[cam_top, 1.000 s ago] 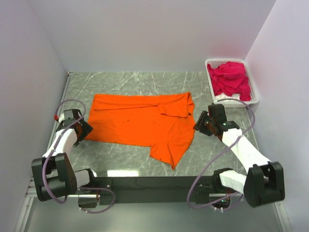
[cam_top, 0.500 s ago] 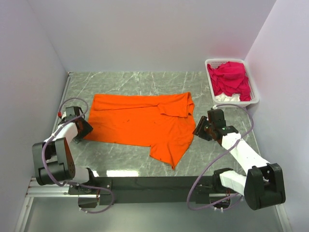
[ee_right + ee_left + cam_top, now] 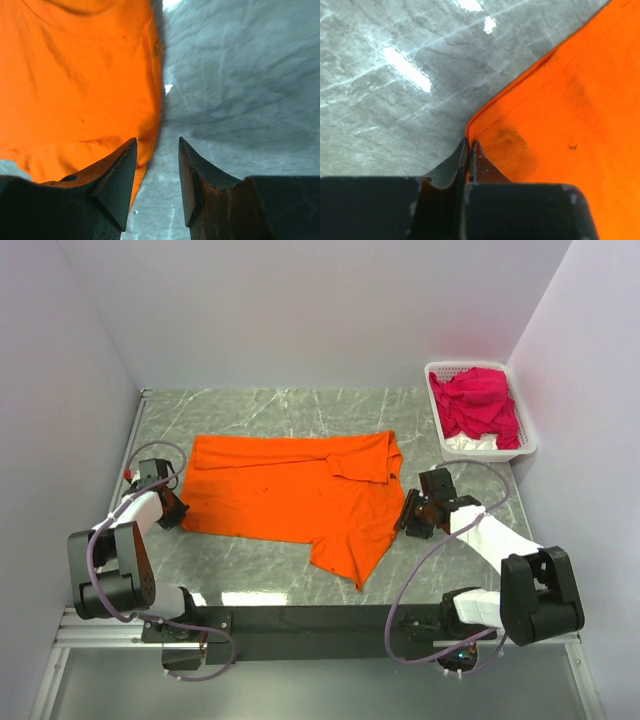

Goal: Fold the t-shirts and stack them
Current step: Fold the tshirt

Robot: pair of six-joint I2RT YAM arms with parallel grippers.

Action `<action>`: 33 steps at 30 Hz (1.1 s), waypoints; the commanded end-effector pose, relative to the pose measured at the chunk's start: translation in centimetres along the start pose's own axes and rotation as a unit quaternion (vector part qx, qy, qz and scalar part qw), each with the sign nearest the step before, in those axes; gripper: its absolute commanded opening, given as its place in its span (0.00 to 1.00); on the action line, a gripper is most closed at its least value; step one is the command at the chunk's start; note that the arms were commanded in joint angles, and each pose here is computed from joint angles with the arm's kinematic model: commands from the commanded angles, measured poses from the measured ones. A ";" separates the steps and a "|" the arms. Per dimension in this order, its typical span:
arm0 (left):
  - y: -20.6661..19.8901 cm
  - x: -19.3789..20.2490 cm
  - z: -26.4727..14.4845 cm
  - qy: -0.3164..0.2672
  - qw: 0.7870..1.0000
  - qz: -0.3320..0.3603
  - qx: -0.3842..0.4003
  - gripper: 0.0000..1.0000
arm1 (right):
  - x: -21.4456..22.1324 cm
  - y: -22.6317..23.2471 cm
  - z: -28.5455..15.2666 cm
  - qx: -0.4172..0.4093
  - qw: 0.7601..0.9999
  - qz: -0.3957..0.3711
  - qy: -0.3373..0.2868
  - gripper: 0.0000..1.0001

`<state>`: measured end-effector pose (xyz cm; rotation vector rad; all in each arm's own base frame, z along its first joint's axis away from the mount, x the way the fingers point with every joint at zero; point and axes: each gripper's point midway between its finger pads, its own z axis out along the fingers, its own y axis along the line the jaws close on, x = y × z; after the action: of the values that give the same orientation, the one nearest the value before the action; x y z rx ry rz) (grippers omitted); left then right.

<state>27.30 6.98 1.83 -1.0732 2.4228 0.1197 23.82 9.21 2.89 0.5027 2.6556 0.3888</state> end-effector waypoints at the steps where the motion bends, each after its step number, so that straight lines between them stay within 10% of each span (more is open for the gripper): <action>1: -0.6 -0.1 -0.8 -0.003 1.000 0.003 0.014 0.01 | 0.5 1.1 0.1 -0.014 1.000 0.001 0.014 0.46; 19: -1.1 0.0 -1.1 0.001 1.000 0.008 0.025 0.01 | 3.7 1.4 1.1 -0.025 0.998 0.028 0.058 0.45; 26: -0.4 -0.7 -1.9 -0.017 1.000 -0.008 0.014 0.01 | 2.6 0.8 0.2 -0.009 0.999 0.006 0.035 0.00; 33: -0.4 -1.1 -2.8 -0.013 0.998 -0.049 0.034 0.01 | -0.2 1.5 -2.2 -0.012 1.000 0.005 -0.011 0.00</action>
<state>26.98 6.81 3.92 -1.1165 2.3630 0.0546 21.82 10.70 2.96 0.5262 2.6975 0.4517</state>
